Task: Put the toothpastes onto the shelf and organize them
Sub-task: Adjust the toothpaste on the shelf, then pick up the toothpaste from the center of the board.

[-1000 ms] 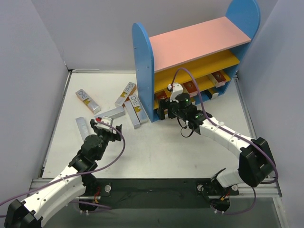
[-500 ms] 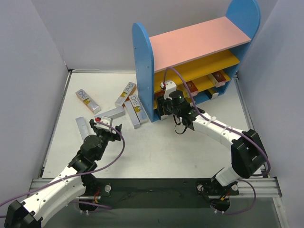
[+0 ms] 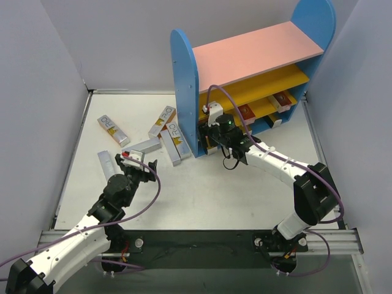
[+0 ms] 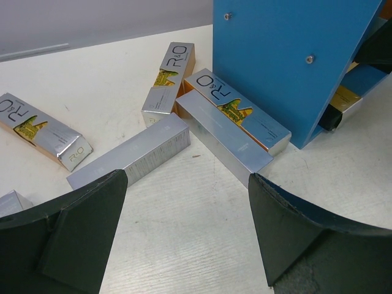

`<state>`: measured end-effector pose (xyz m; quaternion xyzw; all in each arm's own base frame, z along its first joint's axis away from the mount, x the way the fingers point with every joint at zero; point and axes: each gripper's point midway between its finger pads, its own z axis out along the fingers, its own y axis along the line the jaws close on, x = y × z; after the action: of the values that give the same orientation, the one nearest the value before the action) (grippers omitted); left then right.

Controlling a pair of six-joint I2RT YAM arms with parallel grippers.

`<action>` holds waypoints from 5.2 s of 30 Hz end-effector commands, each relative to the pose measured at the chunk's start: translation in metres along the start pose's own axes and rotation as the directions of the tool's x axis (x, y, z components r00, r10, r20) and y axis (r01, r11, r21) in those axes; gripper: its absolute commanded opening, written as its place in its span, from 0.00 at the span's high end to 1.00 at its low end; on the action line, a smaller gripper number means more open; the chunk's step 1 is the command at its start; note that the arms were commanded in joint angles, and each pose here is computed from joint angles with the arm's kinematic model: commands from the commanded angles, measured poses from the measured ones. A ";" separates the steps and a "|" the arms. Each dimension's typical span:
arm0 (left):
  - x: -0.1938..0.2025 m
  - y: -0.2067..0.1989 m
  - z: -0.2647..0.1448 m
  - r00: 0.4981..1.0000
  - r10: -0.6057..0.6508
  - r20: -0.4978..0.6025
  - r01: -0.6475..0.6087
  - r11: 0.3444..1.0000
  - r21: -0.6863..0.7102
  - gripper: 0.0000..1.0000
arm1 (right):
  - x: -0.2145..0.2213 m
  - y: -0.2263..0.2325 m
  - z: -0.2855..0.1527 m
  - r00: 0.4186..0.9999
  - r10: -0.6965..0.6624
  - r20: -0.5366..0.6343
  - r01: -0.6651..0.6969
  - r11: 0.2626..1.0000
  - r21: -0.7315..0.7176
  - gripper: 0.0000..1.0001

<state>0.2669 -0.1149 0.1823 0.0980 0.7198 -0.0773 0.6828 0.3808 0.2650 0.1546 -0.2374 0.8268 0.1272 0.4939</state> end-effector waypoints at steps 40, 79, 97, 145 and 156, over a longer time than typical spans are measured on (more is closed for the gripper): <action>0.008 0.244 0.154 0.813 -0.569 -0.125 0.289 0.579 -0.763 0.03 | 0.092 -0.049 -0.185 0.960 0.279 -0.011 -0.274 0.949 0.157 0.00; 0.101 0.290 0.192 0.585 -0.773 -0.246 0.130 0.389 -0.912 0.52 | 0.099 -0.044 -0.182 0.946 0.308 -0.097 -0.289 0.942 0.173 0.03; -0.001 0.143 0.101 0.508 -0.845 -0.164 0.358 0.381 -0.852 0.55 | 0.032 0.038 -0.178 0.974 0.207 0.093 -0.189 0.966 -0.175 0.05; -0.064 0.018 0.007 0.457 -0.875 -0.161 0.507 0.404 -0.761 0.54 | -0.056 0.229 -0.138 0.898 -0.227 0.378 0.355 0.881 -0.314 0.11; -0.077 0.025 0.014 0.559 -0.819 -0.129 0.505 0.460 -0.730 0.55 | -0.039 0.244 -0.125 0.946 -0.215 0.242 0.294 0.882 -0.367 0.14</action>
<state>0.2801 -0.1018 0.2278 -0.3991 0.8512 -0.0676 0.3342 0.1775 0.4215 0.2313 -0.4438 0.6827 0.2320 0.5321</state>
